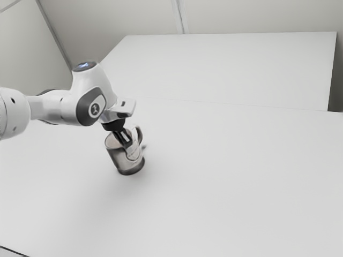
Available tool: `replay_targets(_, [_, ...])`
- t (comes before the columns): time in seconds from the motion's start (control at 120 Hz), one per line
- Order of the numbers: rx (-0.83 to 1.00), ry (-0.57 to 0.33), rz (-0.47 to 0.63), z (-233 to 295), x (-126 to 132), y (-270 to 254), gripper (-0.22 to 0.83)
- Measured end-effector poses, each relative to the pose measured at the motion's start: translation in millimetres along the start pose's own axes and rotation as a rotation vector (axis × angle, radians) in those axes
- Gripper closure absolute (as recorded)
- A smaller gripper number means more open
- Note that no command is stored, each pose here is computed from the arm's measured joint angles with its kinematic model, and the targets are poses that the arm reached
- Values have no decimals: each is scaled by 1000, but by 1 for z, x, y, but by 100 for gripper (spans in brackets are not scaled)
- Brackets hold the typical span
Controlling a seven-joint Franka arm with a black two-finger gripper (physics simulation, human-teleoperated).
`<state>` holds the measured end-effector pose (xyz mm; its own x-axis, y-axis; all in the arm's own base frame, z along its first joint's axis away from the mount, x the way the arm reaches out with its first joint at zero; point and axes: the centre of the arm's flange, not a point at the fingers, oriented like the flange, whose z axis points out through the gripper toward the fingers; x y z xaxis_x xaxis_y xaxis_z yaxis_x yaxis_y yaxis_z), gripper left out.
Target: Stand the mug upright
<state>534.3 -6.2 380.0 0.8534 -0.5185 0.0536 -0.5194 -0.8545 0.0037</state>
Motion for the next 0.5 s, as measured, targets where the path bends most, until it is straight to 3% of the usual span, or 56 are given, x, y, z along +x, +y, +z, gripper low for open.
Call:
replay_targets(0.133, [15,7,-59,21,-8,1,76])
replay_targets(0.325, [22,32,-121,25,-9,4,35])
replay_targets(0.5, [38,78,-158,-8,-1,6,16])
